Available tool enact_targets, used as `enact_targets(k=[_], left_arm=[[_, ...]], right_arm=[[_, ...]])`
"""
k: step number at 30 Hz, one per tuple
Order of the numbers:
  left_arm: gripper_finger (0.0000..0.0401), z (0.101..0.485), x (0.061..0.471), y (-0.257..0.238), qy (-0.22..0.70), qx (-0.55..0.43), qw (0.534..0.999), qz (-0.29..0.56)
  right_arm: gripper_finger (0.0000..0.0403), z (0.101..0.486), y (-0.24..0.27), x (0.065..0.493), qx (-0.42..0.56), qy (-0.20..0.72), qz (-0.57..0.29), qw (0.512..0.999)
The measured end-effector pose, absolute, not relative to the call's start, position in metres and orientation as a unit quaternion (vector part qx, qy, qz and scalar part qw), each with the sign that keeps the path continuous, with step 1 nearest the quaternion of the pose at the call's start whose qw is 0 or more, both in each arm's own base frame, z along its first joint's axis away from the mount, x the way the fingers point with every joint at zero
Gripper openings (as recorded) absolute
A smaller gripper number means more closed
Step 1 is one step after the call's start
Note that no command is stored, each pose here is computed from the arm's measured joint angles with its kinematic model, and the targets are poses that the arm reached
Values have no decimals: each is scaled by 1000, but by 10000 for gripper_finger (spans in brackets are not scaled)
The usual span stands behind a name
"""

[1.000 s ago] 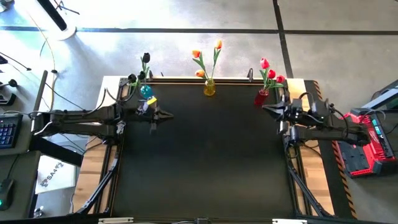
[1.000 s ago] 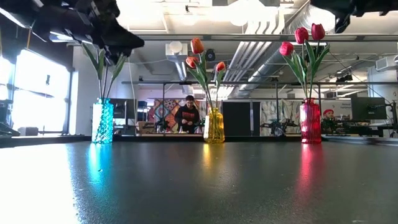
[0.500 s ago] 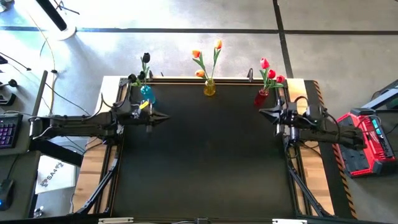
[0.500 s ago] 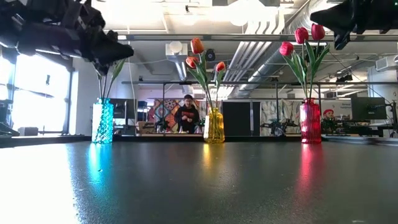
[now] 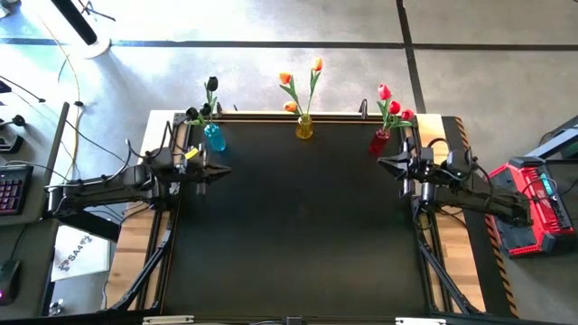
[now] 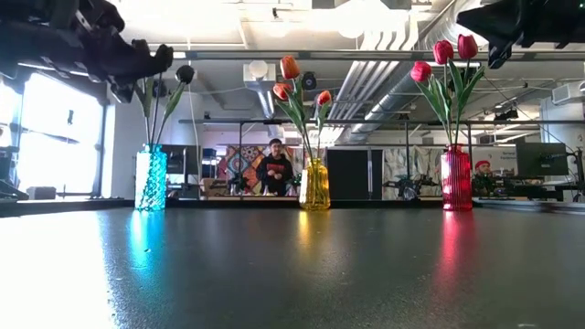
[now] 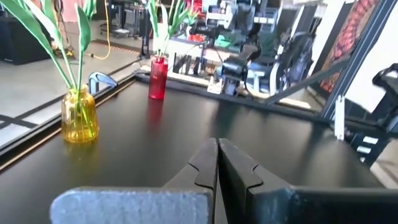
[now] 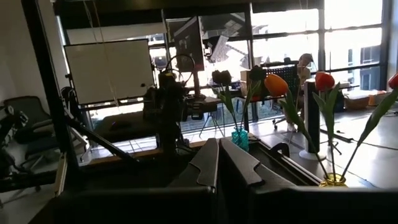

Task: Sort flowers into vase by color
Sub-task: Return to Home Position

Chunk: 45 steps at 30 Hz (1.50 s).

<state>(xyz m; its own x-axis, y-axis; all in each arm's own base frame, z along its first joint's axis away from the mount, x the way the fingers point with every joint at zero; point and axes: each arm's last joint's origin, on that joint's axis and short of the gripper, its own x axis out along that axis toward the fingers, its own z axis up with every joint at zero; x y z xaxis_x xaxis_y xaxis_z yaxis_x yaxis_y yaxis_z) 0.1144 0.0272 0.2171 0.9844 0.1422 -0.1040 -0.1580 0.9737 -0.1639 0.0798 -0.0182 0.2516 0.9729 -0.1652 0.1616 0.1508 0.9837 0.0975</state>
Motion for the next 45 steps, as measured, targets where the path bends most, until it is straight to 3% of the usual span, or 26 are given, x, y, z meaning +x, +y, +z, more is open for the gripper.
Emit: enact_targets(k=[13,26,34,45], left_arm=[[0,216,110,26,57,-31,995,74],[0,214,101,23,60,-50,994,74],[0,186,108,25,6,-89,994,70],[0,177,109,18,43,-116,990,62]], right_arm=[[0,221,-25,91,81,-112,-79,987],[0,213,-20,83,123,-86,-36,988],[0,207,-20,84,140,-56,-45,988],[0,184,-19,93,183,-70,-34,980]])
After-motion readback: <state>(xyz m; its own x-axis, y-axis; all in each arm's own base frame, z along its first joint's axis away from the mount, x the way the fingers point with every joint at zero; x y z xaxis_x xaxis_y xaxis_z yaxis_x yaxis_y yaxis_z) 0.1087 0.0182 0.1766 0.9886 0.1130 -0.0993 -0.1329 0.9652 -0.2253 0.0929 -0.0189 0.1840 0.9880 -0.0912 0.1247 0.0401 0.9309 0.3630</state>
